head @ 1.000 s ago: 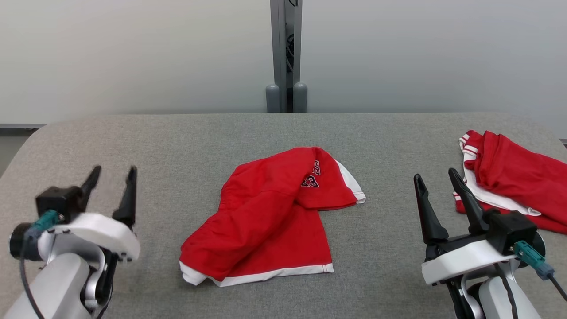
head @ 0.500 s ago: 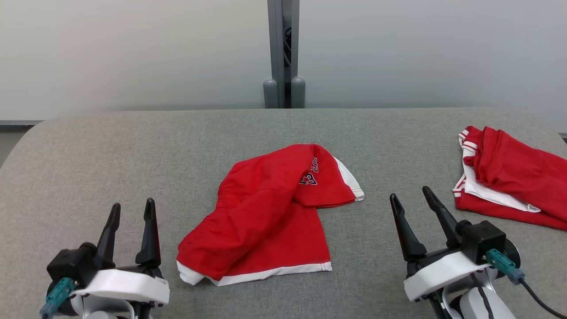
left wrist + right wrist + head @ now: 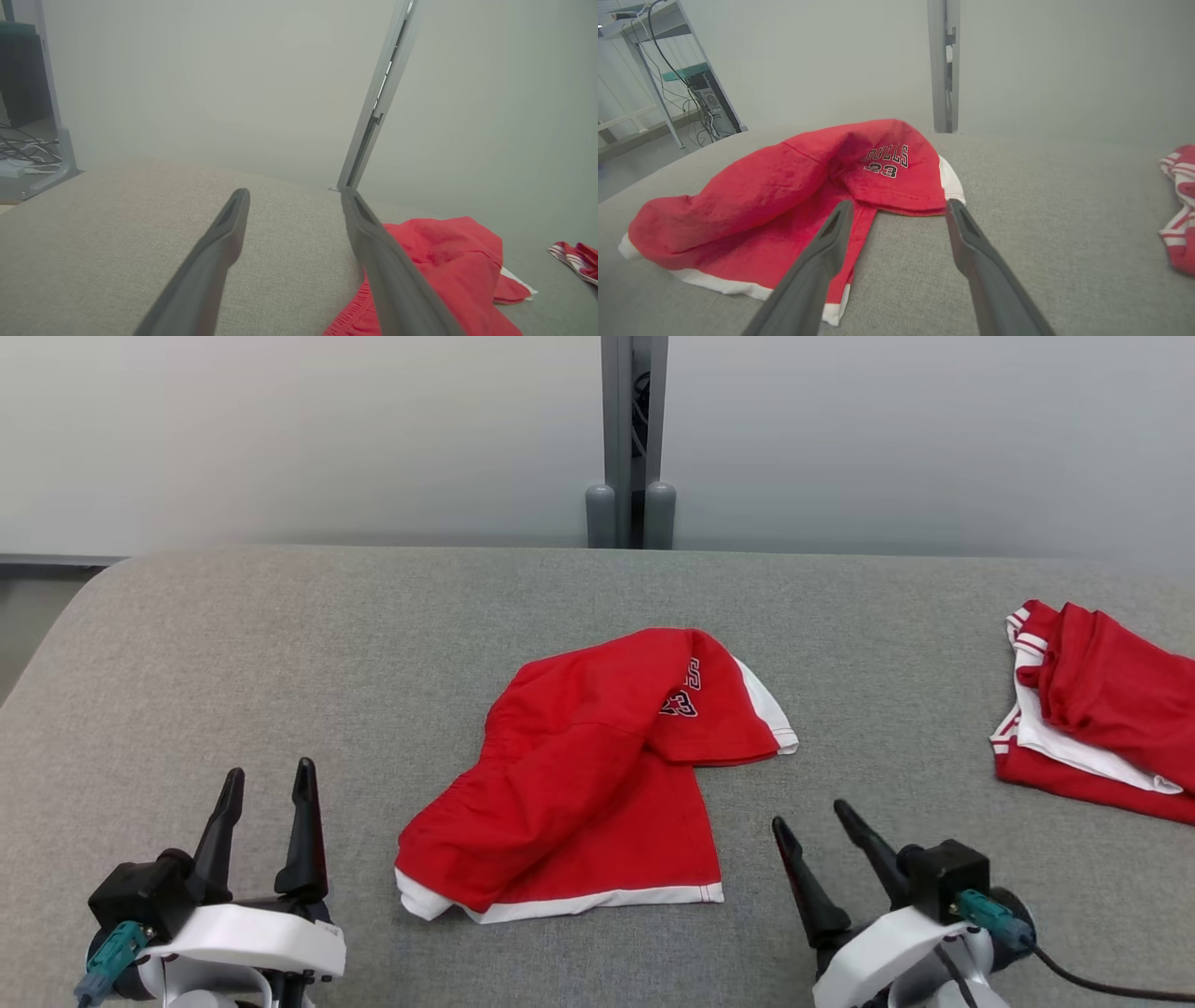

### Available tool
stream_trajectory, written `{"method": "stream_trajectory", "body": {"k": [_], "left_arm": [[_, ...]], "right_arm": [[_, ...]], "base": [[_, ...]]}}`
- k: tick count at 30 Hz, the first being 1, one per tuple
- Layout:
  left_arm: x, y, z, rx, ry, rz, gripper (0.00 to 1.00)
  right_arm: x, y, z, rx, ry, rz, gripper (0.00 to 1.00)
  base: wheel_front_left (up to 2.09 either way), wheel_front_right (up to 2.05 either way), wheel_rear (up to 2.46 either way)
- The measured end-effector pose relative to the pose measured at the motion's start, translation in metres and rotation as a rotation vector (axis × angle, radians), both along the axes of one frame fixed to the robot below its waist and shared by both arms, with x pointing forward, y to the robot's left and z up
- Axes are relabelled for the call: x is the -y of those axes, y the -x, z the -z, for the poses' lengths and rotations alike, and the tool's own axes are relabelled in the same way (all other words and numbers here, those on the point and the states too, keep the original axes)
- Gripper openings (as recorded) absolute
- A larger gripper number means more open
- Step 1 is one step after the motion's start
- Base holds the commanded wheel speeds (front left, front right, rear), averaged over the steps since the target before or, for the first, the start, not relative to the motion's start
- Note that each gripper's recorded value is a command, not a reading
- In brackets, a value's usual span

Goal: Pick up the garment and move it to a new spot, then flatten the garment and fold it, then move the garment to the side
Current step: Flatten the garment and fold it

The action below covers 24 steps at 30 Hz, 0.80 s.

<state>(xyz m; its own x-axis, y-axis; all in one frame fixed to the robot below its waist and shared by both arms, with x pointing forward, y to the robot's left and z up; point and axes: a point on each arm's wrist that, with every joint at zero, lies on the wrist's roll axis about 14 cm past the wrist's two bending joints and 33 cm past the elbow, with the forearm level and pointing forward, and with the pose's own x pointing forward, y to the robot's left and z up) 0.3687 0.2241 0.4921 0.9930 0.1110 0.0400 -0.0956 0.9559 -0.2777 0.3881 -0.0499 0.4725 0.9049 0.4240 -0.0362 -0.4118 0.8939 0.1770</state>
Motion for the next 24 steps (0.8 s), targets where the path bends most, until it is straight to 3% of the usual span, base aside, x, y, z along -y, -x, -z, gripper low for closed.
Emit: {"method": "stream_trajectory", "body": {"k": [8,20,21,22,23,24], "left_arm": [[-0.004,-0.002,0.004,-0.014,0.000,-0.011,1.00],[-0.022,0.004,0.009,-0.034,-0.013,-0.061,1.00],[-0.022,0.005,0.010,-0.037,-0.012,-0.064,1.00],[-0.023,0.005,0.010,-0.038,-0.013,-0.066,1.00],[-0.024,0.005,0.010,-0.039,-0.013,-0.068,1.00],[-0.024,0.005,0.010,-0.040,-0.014,-0.069,1.00]], "right_arm": [[-0.043,0.015,0.057,-0.247,0.028,-0.149,1.00],[-0.066,0.013,0.093,-0.417,0.044,-0.225,0.99],[-0.067,0.013,0.095,-0.427,0.041,-0.228,0.42],[-0.069,0.013,0.096,-0.433,0.039,-0.231,0.07],[-0.069,0.012,0.096,-0.437,0.038,-0.233,0.00],[-0.070,0.010,0.096,-0.437,0.040,-0.236,0.00]], "base": [[0.00,0.00,0.00],[0.00,0.00,0.00],[0.00,0.00,0.00],[0.00,0.00,0.00],[0.00,0.00,0.00],[0.00,0.00,0.00]]}}
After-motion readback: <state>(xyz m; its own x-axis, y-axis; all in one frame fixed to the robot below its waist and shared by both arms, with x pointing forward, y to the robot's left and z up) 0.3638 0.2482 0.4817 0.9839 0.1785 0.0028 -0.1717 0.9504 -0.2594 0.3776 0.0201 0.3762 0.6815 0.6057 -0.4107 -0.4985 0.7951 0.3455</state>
